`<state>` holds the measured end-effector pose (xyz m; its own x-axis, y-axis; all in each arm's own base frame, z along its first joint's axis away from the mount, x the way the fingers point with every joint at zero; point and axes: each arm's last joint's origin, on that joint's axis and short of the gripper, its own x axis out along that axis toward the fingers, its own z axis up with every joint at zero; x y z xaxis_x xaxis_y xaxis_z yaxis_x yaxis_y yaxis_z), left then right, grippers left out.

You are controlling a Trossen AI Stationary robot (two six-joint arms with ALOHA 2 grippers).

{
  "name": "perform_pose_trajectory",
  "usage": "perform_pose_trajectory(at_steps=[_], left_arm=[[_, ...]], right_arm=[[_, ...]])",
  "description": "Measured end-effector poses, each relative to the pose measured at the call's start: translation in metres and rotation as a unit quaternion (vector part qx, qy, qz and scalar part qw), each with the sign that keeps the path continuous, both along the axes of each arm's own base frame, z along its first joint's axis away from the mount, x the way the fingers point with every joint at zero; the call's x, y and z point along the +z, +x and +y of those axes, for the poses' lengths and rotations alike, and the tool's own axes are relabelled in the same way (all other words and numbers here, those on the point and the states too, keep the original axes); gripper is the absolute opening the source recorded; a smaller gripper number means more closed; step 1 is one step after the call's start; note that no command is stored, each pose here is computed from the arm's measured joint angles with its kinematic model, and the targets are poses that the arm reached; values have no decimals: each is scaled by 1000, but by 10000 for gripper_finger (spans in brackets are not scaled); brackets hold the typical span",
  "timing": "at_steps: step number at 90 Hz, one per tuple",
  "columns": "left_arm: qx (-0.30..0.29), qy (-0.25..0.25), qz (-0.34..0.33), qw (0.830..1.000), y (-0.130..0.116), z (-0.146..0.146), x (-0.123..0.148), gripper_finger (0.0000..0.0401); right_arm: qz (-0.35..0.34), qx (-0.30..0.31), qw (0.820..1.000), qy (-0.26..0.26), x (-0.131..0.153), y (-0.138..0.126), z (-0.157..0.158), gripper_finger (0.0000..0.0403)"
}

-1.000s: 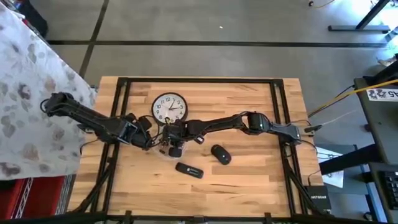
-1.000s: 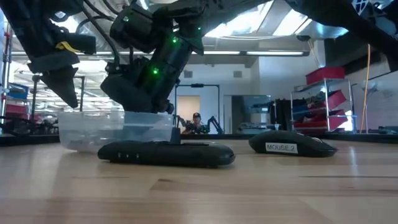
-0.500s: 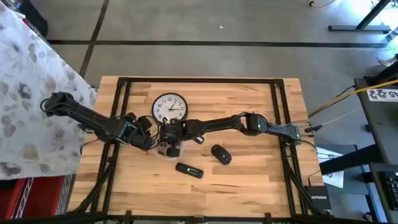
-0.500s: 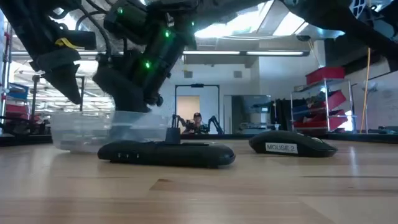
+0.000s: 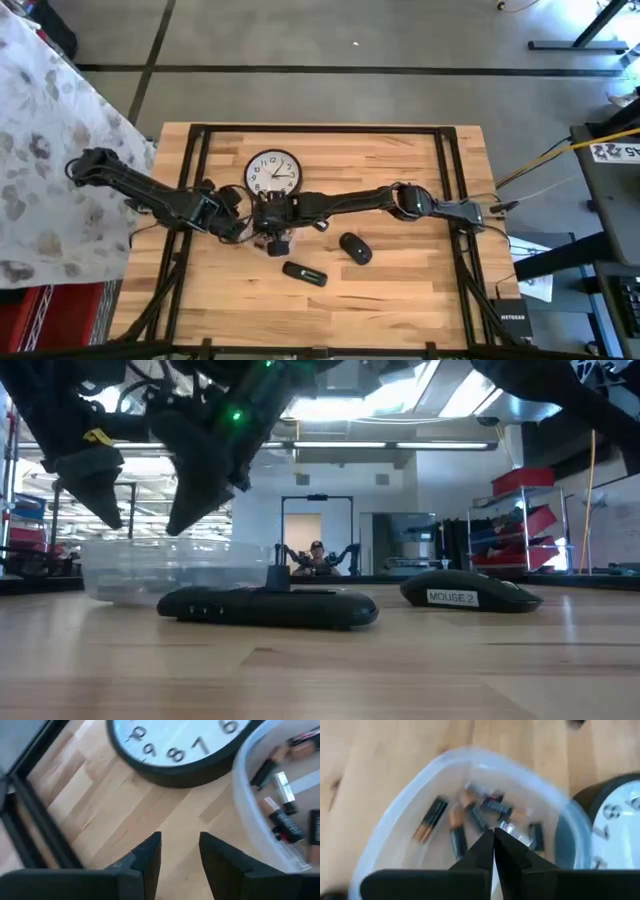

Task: Insert battery
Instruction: Insert the silver battery into the remote control

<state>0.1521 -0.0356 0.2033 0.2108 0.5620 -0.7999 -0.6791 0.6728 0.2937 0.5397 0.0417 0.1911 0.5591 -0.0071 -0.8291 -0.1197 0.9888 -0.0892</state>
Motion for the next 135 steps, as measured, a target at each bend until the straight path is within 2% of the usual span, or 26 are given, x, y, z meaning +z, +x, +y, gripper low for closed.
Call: perform_pose_trajectory(at_steps=[7, 20, 32, 44, 58, 71, 82, 95, 107, 113, 135], left_arm=[[11, -6, 8, 1000, -2, 0, 0, 118], [44, -59, 17, 997, -6, -1, -3, 118], [68, -84, 30, 994, -12, 0, -20, 116], [67, -104, 9, 992, -14, 0, -43, 106], [41, -126, -17, 991, -14, -1, -62, 97], [27, -123, -20, 992, -16, 0, -69, 96], [25, -105, -23, 994, -16, 1, -70, 96], [0, -99, -27, 995, -13, 0, -69, 96], [-27, -99, -38, 994, -9, -1, -69, 96], [-31, -99, -47, 994, -7, -1, -68, 96], [-35, -62, -63, 995, -5, 0, -67, 96]], right_arm=[[9, 0, 1000, 0, -2, -1, -1, 0], [6, 9, 1000, -5, -17, 5, -6, 1], [10, 24, 1000, -16, -39, 11, -16, 8], [19, 35, 999, -25, -51, 13, -27, 41], [24, 58, 998, -7, -51, 13, -28, 97], [22, 83, 996, -29, -48, 12, -27, 138], [16, 91, 995, -42, -47, 13, -32, 154], [-13, 106, 993, -54, -44, 18, -39, 155], [-33, 151, 986, -56, -42, 20, -43, 152], [-37, 176, 983, -46, -47, 21, -43, 152], [-52, 194, 979, -42, -51, 24, -47, 152]])
